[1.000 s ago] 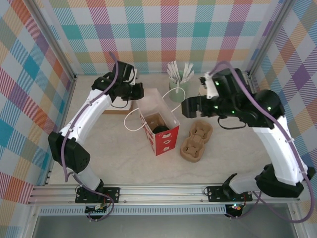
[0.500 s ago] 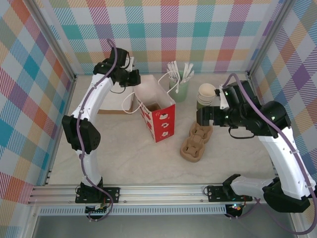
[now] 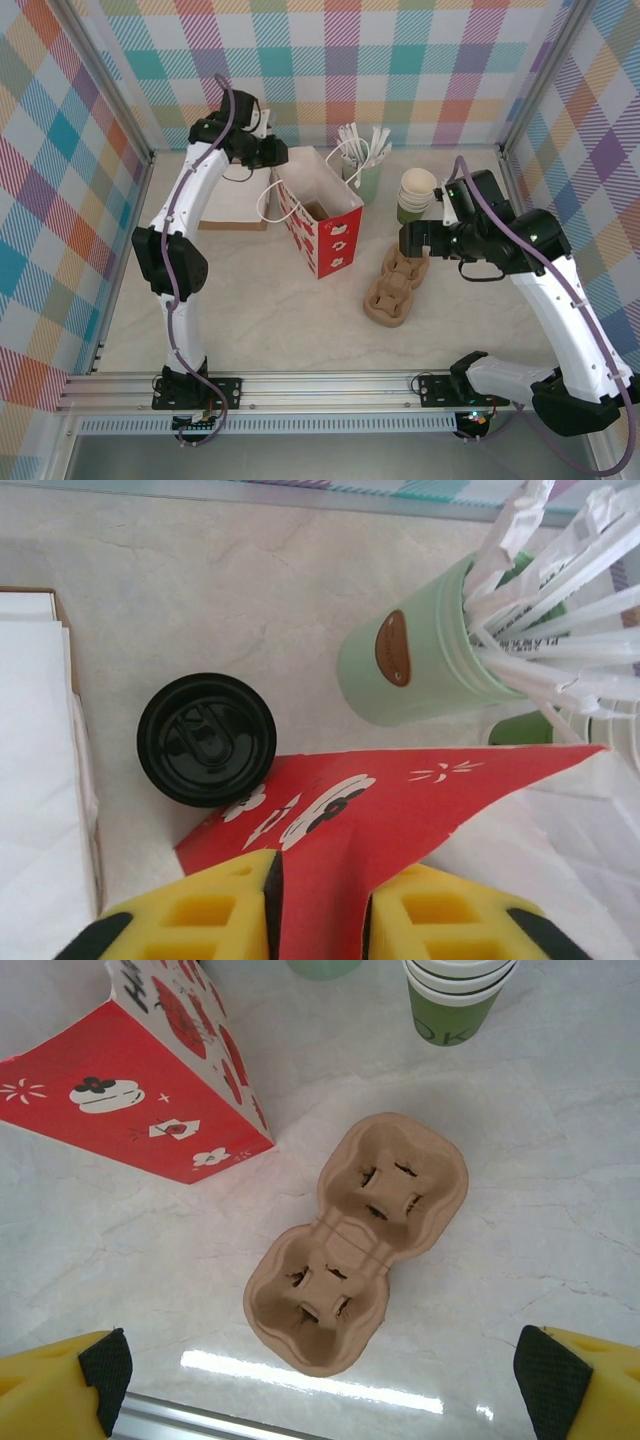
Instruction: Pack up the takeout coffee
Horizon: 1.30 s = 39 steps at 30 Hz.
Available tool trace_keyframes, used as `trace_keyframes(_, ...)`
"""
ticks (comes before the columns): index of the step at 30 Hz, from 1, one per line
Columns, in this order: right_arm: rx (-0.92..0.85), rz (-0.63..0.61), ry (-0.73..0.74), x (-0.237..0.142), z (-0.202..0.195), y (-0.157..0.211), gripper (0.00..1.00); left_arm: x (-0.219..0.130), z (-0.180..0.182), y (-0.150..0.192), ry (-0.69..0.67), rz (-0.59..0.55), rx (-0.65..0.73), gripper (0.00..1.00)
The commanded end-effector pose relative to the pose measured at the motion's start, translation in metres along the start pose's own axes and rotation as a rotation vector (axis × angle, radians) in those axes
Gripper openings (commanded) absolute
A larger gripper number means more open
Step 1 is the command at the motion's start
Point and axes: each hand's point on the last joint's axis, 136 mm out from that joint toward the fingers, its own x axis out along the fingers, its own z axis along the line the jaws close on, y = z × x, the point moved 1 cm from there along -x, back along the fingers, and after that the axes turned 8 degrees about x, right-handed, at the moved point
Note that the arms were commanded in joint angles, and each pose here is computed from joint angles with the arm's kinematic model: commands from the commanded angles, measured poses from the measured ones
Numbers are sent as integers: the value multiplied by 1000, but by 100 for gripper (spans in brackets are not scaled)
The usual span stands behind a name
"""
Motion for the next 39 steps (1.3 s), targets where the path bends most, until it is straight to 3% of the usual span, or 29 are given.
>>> trace_keyframes(1,-20,-48,-14,3,0,-9,100,-30,-4,-10,18,-45,-1,36)
trace_keyframes(8,-46,-112,-55,27,2,-25,99,-78,-11,-11,9,-116,16,62)
trace_keyframes(13,-20,-128,-166,45,16,-45,88,-119,-16,0,-21,-207,14,75)
trace_keyframes(17,-146,-160,-251,64,35,-64,81,-144,-15,28,-49,-286,-15,80)
trace_keyframes(29,-596,-388,-323,136,44,-100,85,-186,5,118,-161,-402,-67,88)
trace_keyframes(39,-857,-461,-379,182,56,-115,85,-199,13,146,-219,-415,-72,90)
